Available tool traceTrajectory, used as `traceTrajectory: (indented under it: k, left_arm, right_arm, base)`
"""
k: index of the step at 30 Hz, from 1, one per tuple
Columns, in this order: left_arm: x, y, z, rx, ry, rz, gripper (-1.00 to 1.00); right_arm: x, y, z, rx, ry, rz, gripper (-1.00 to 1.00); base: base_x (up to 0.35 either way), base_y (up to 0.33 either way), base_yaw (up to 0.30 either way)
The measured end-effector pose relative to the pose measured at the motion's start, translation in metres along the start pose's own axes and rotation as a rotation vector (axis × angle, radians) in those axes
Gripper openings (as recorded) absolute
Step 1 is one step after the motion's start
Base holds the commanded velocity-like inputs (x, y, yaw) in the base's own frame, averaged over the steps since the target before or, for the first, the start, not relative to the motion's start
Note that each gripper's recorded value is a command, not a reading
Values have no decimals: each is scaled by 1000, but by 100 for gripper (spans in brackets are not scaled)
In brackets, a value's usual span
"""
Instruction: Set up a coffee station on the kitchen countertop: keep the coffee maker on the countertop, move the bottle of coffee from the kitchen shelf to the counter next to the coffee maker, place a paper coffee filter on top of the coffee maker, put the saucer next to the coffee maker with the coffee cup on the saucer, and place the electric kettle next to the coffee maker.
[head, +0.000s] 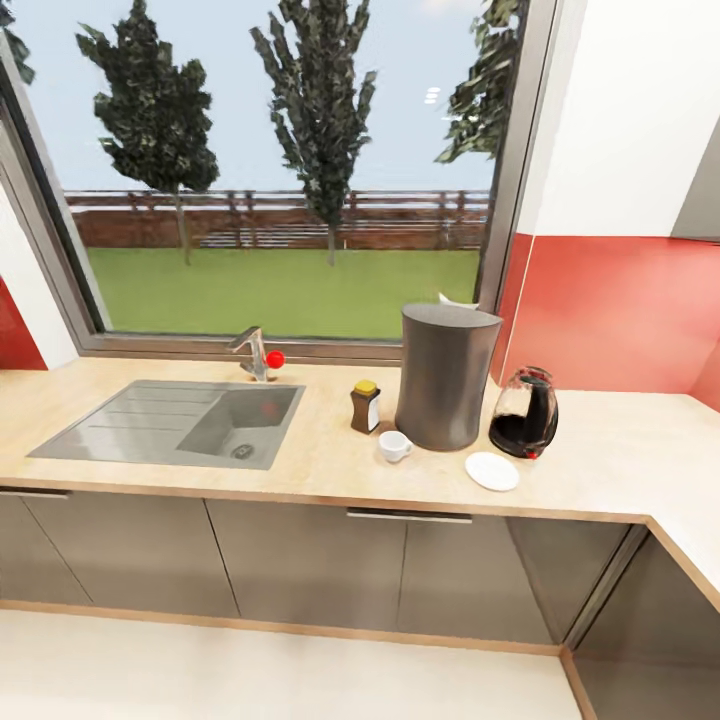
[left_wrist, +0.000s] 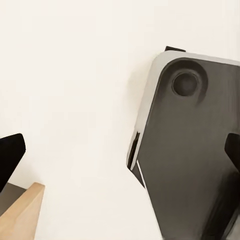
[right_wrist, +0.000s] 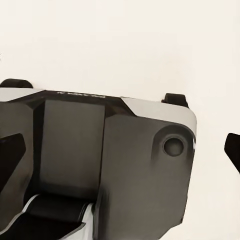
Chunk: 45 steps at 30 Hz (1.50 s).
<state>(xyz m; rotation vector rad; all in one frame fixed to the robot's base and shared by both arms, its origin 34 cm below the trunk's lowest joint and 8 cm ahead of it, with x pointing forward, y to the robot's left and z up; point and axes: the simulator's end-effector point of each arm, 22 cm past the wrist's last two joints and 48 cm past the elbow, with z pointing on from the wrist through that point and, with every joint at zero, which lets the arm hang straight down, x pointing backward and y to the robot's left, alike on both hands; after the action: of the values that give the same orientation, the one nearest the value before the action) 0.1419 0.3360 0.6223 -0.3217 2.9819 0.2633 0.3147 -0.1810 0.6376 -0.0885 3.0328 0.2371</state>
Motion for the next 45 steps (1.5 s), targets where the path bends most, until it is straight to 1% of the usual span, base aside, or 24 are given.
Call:
traceTrajectory:
  k: [7,11,13,17,18,19,21,24,25,26,27,29,30,32,34,35,37,38,39,40,41,42,44,45]
  left_arm:
    - [0,0,0,-1,1,-13,100]
    - [-1,6,0,-9,-2,-9,100]
    - [-2,7,1,-10,-3,-7,100]
    - [-1,12,1,-16,0,-1,100]
    - [-1,13,1,-17,0,1,100]
    - [-1,15,1,-21,1,3,100]
    - [0,18,1,-24,4,6,100]
    - [3,23,1,-30,13,15,100]
    - [4,24,1,-31,15,17,100]
    - [5,27,1,-34,17,22,100]
    - [5,29,1,-37,19,24,100]
    - [7,40,1,-50,23,38,100]
    - [8,44,1,-54,24,43,100]
    - [9,55,0,-66,26,57,100]
    - [8,67,0,-80,26,73,100]
    - [8,69,0,-83,25,77,100]
    - [6,74,0,-87,22,85,100]
    - [6,74,0,-87,21,87,100]
    - [6,74,0,-85,20,89,100]
    - [6,73,0,-83,20,90,100]
    - [6,71,0,-80,20,92,100]
    - [6,69,0,-77,19,96,100]
    - [5,67,0,-72,17,111,100]
    - [4,66,1,-70,16,129,100]
  right_arm:
    - [-2,4,0,-6,-5,0,100]
    - [-13,5,-1,-7,-37,-2,100]
    - [-26,6,-2,-10,-79,-5,100]
    - [-88,15,-14,-26,-257,-23,100]
    - [-98,17,-17,-29,-285,-26,100]
    - [-116,22,-23,-35,-332,-33,100]
    - [-135,26,-30,-42,-380,-38,100]
    - [-182,38,-52,-64,-496,-50,100]
    - [-192,41,-58,-68,-520,-52,100]
    - [-210,46,-69,-76,-564,-57,100]
    - [-219,48,-75,-80,-588,-60,100]
    - [-255,58,-101,-96,-682,-70,100]
    - [-265,61,-109,-101,-708,-73,100]
    - [-292,69,-135,-115,-787,-81,100]
    - [-325,79,-173,-135,-892,-92,100]
    - [-333,82,-184,-140,-920,-95,100]
    - [-358,92,-222,-159,-1014,-104,100]
    - [-364,96,-232,-166,-1038,-105,100]
    - [-373,103,-250,-180,-1080,-107,100]
    - [-378,108,-259,-188,-1101,-107,100]
    - [-386,117,-276,-204,-1137,-104,100]
    - [-392,124,-291,-214,-1168,-97,100]
    - [-410,128,-321,-189,-1212,-52,100]
    - [-436,126,-348,-123,-1202,6,100]
  base:
    - [0,0,2]
    - [0,0,0]
    - [0,0,0]
    - [0,0,0]
    - [0,0,0]
    - [0,0,0]
    - [0,0,0]
    - [0,0,0]
    - [0,0,0]
    - [0,0,0]
    - [0,0,0]
    - [0,0,0]
    - [0,0,0]
    - [0,0,0]
    - [0,0,0]
    - [0,0,0]
    - [0,0,0]
    - [0,0,0]
    - [0,0,0]
    - [0,0,0]
    - [0,0,0]
    - [0,0,0]
    - [0,0,0]
    - [6,0,0]
